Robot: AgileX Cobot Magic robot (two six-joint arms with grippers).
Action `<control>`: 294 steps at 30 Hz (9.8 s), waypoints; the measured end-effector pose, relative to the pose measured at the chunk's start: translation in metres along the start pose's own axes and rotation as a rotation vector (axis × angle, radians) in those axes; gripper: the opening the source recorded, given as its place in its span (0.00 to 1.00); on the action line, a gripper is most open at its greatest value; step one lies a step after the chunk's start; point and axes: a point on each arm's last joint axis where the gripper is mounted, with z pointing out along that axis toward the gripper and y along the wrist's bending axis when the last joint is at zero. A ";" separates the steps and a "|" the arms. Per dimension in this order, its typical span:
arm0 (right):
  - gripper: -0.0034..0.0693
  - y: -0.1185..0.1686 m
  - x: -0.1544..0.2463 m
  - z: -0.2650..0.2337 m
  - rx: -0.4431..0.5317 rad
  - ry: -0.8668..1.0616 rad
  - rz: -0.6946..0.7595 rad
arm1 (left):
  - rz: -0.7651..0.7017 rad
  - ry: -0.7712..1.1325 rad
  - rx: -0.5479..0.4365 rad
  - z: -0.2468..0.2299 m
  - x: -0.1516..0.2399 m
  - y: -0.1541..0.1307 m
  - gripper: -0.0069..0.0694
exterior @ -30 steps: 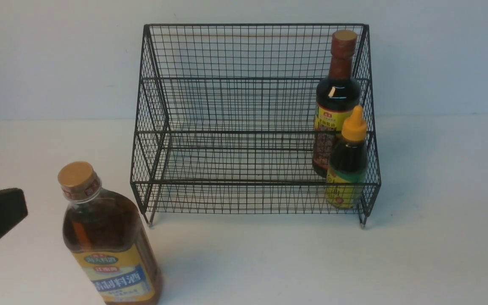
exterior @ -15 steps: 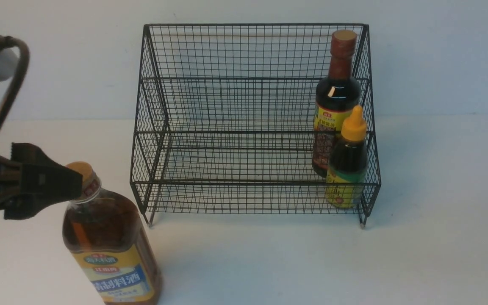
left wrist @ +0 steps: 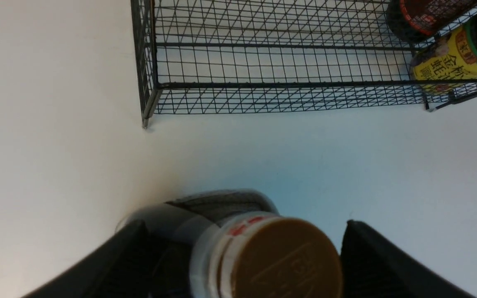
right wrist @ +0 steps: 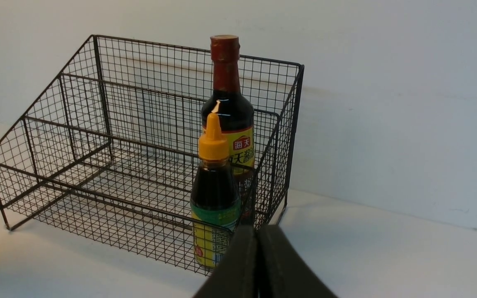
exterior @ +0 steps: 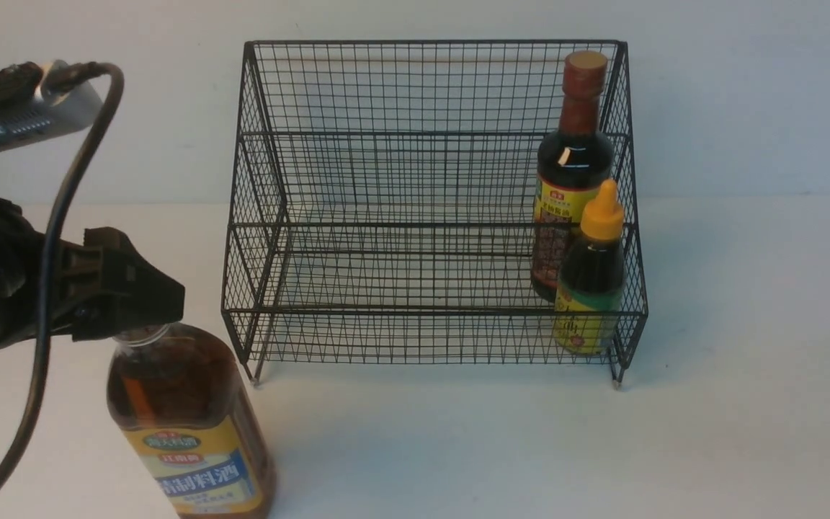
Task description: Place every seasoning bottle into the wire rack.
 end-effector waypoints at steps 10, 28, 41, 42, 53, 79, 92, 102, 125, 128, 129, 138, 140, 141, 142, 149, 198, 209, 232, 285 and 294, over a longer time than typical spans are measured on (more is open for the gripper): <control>0.03 0.000 0.000 0.000 0.000 0.000 0.000 | -0.010 0.022 -0.001 0.010 0.003 0.004 0.60; 0.03 0.000 0.000 0.000 0.000 0.001 0.000 | 0.101 -0.028 0.001 -0.060 -0.023 -0.028 0.51; 0.03 0.000 0.000 0.000 0.000 0.000 0.000 | 0.165 -0.212 0.008 -0.109 -0.082 -0.054 0.51; 0.03 0.000 0.000 0.000 0.000 0.000 0.000 | 0.168 -0.220 0.013 -0.111 -0.089 -0.056 0.51; 0.03 0.000 0.000 0.000 0.002 0.000 -0.003 | 0.189 -0.255 0.034 -0.096 -0.157 -0.064 0.51; 0.03 -0.001 0.003 0.001 0.012 0.009 -0.022 | 0.245 -0.343 0.066 -0.012 -0.208 -0.084 0.51; 0.03 -0.001 0.003 0.001 0.013 0.010 -0.023 | 0.299 -0.267 -0.024 0.028 -0.214 -0.067 0.51; 0.03 -0.001 0.004 0.001 0.014 0.018 -0.024 | 0.295 -0.132 -0.051 0.053 -0.208 -0.058 0.51; 0.03 -0.001 0.005 0.001 0.014 0.023 -0.024 | 0.214 0.057 -0.086 0.100 -0.199 -0.040 0.51; 0.03 -0.001 0.005 0.001 0.014 0.024 -0.024 | 0.214 0.055 -0.086 0.100 -0.200 -0.040 0.51; 0.03 -0.001 0.005 0.001 0.014 0.024 -0.024 | 0.213 0.055 -0.086 0.100 -0.200 -0.040 0.51; 0.03 -0.001 0.005 0.001 0.014 0.025 -0.024 | 0.212 0.053 -0.086 0.100 -0.200 -0.040 0.51; 0.03 -0.001 0.005 0.001 0.014 0.025 -0.024 | 0.216 0.053 -0.086 0.100 -0.200 -0.040 0.51; 0.03 -0.001 0.005 0.001 0.014 0.025 -0.024 | 0.216 0.052 -0.086 0.100 -0.200 -0.040 0.51; 0.03 -0.001 0.005 0.001 0.014 0.025 -0.024 | 0.216 0.052 -0.086 0.100 -0.200 -0.040 0.52; 0.03 -0.001 0.005 0.001 0.014 0.025 -0.024 | 0.229 -0.001 -0.079 0.083 -0.203 -0.046 0.73; 0.03 0.005 0.001 0.002 -0.049 -0.024 0.088 | 0.408 -0.483 -0.096 -0.168 -0.139 -0.102 0.08; 0.03 0.001 0.066 0.025 0.126 0.140 0.097 | 0.407 -0.480 -0.077 -0.168 -0.139 -0.103 0.08; 0.03 -0.003 0.112 0.027 0.250 0.155 0.114 | 0.394 -0.381 -0.069 -0.195 -0.010 -0.081 0.08; 0.03 -0.003 0.112 0.027 0.249 0.151 0.113 | 0.301 -0.594 -0.304 0.029 0.218 0.069 0.08; 0.03 -0.003 0.112 0.027 0.249 0.151 0.113 | 0.304 -0.601 -0.309 0.029 0.218 0.069 0.08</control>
